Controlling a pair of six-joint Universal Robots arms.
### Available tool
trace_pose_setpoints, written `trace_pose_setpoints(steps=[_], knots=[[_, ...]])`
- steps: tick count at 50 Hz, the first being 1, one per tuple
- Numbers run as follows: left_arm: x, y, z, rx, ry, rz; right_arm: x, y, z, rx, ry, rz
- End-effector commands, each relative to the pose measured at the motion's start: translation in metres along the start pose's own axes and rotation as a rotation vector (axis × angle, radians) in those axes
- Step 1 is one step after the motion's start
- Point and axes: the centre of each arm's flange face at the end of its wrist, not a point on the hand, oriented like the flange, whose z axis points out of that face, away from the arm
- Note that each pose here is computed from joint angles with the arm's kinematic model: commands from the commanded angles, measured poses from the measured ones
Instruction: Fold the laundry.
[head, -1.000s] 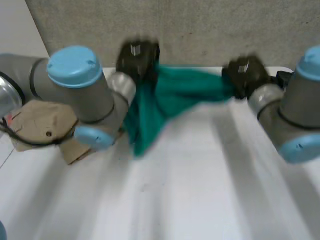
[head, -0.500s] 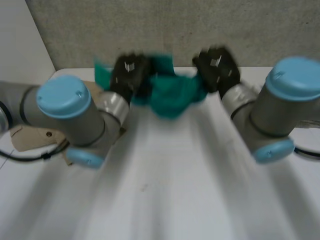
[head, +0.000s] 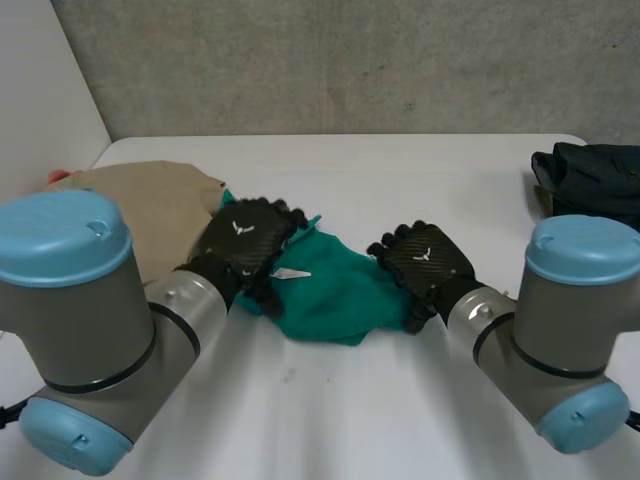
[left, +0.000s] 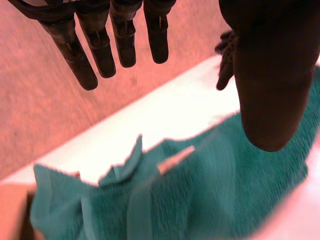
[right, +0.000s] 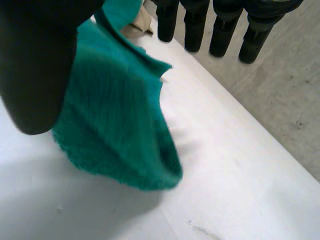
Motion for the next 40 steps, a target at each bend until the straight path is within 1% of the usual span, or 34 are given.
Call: trace_pose_setpoints(steps=[1,6,9,11,13,14,18,27,32,33,36,37,40], knots=[[0.0,-0.026,0.016,0.092,0.008,0.004,0.012,-0.017,-0.024,0.036,0.045,0.009],[0.003,-0.018,0.046,0.054,0.02,0.011,0.041,-0.014,-0.035,-0.004,0.119,0.038],[0.006,-0.002,0.067,-0.03,0.036,0.034,0.048,-0.008,-0.04,-0.05,0.119,0.057],[0.01,0.012,0.079,-0.095,0.061,0.068,0.051,-0.004,-0.041,-0.071,0.123,0.067],[0.015,0.019,0.085,-0.121,0.082,0.095,0.053,0.002,-0.042,-0.085,0.119,0.075],[0.02,0.028,0.09,-0.15,0.105,0.129,0.053,0.004,-0.043,-0.092,0.115,0.08],[0.024,0.044,0.101,-0.177,0.129,0.178,0.055,0.014,-0.044,-0.113,0.105,0.098],[0.03,0.06,0.106,-0.199,0.168,0.185,0.072,0.023,-0.041,-0.116,0.145,0.113],[0.029,0.042,0.1,-0.167,0.138,0.187,0.081,0.027,-0.035,-0.115,0.167,0.109],[0.028,0.02,0.093,-0.119,0.123,0.186,0.082,0.027,-0.033,-0.113,0.167,0.107],[0.027,-0.013,0.079,-0.044,0.113,0.188,0.087,0.026,-0.025,-0.1,0.165,0.108],[0.027,-0.031,0.069,-0.001,0.11,0.189,0.088,0.026,-0.021,-0.095,0.158,0.111],[0.027,-0.052,0.057,0.051,0.107,0.191,0.085,0.03,-0.006,-0.077,0.093,0.12]])
